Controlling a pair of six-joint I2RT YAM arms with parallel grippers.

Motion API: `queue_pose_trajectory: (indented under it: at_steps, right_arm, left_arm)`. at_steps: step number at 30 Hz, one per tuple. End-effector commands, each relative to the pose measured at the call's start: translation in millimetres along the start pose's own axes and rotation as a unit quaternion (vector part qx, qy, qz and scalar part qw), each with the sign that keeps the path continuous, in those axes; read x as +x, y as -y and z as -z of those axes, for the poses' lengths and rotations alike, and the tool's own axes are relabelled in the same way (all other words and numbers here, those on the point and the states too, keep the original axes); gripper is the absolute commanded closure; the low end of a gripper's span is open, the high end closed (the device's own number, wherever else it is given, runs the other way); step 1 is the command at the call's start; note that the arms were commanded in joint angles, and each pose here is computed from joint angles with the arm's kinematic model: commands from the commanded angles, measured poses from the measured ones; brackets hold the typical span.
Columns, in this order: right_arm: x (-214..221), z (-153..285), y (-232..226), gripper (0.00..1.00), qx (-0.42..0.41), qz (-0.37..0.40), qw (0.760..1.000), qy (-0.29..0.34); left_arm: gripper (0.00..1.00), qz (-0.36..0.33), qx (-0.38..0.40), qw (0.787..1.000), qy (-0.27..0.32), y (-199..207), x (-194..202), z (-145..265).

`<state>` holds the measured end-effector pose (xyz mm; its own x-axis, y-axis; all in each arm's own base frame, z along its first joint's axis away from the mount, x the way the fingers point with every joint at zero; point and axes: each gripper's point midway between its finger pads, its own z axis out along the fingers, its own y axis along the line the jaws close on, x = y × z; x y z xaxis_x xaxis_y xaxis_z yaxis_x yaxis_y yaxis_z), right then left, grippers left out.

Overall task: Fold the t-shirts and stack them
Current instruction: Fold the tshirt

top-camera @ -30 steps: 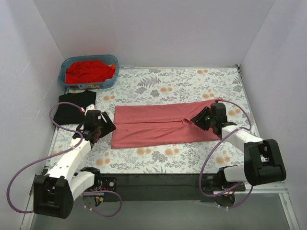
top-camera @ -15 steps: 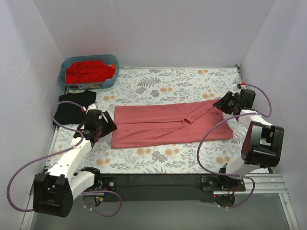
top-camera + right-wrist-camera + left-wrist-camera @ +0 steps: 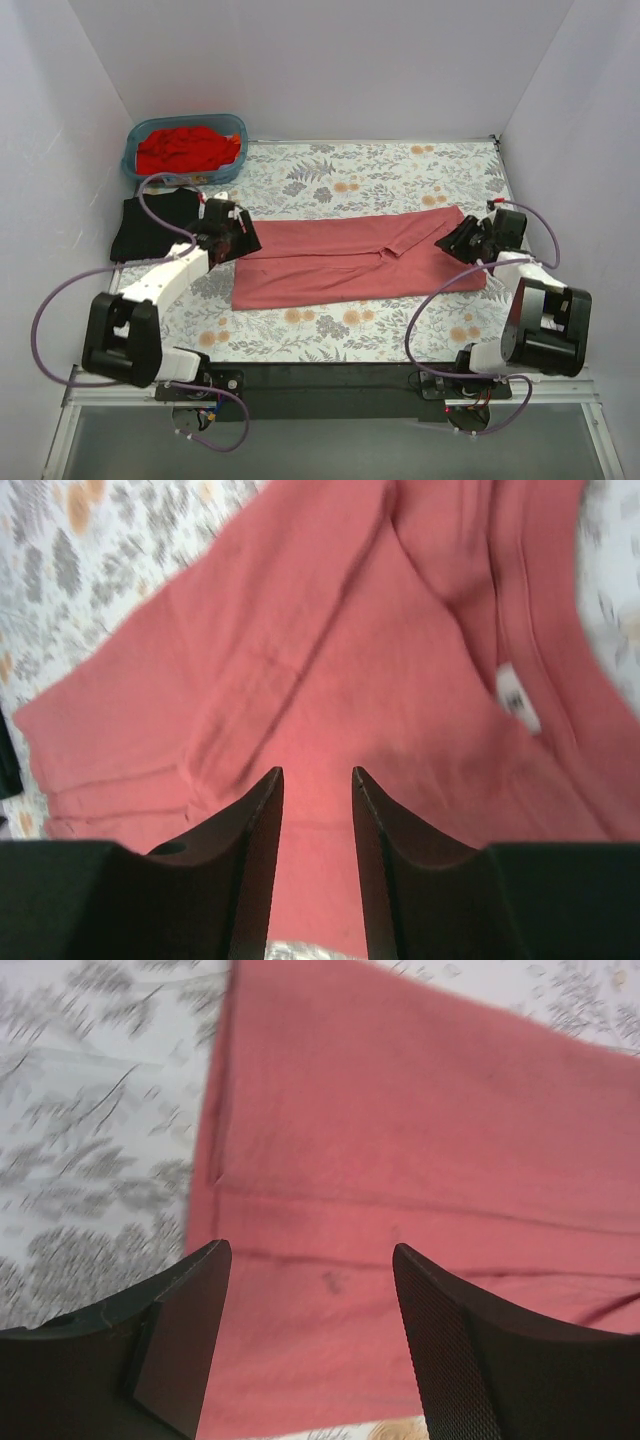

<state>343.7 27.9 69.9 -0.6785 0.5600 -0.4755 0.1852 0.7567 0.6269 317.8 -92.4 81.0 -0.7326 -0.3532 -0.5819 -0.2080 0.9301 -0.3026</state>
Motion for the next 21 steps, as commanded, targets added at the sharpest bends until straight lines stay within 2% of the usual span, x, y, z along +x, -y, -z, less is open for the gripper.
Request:
queue_pose_trajectory:
  at_steps: [1,2,3,5,7,10,12,16,19,21]
  right_arm:
    - [24.4,17.2,13.7,0.59,0.036,-0.013,0.999,-0.003]
    - [27.8,19.1,14.9,0.58,0.039,-0.013,0.999,-0.003]
    - [31.0,20.7,16.9,0.57,0.042,-0.015,0.999,-0.003]
    - [35.3,22.9,19.8,0.56,0.047,-0.019,0.999,-0.001]
    - [38.0,21.9,22.2,0.56,0.052,-0.027,0.998,-0.004]
    - [41.9,16.7,33.8,0.56,0.074,-0.037,0.997,-0.011]
    - [38.3,12.7,41.3,0.55,0.087,-0.033,0.996,-0.002]
    - [35.5,-1.3,54.8,0.55,0.103,-0.029,0.994,-0.003]
    - [24.0,-17.8,54.8,0.55,0.090,-0.018,0.996,-0.007]
    - [18.0,-29.0,51.5,0.54,0.075,-0.019,0.997,-0.019]
  left_arm:
    - [0.36,-0.057,0.017,0.998,0.020,36.6,-32.1,-17.9]
    - [0.37,-0.065,0.005,0.998,-0.003,36.2,-23.4,-35.3]
    - [0.37,-0.072,0.010,0.997,0.007,48.3,-37.2,-40.0]
    - [0.39,-0.084,-0.002,0.996,-0.009,52.7,-32.5,-60.6]
    - [0.41,-0.096,0.002,0.995,0.002,67.2,-47.9,-67.1]
    - [0.47,-0.105,-0.031,0.994,-0.014,63.5,-49.8,-84.7]
    - [0.52,-0.104,-0.070,0.991,-0.055,47.5,-32.8,-91.1]
    - [0.56,-0.092,-0.101,0.986,-0.100,27.5,-4.0,-89.4]
    - [0.58,-0.077,-0.129,0.979,-0.141,9.3,23.0,-79.7]
    - [0.58,-0.060,-0.153,0.968,-0.191,-5.6,51.6,-65.0]
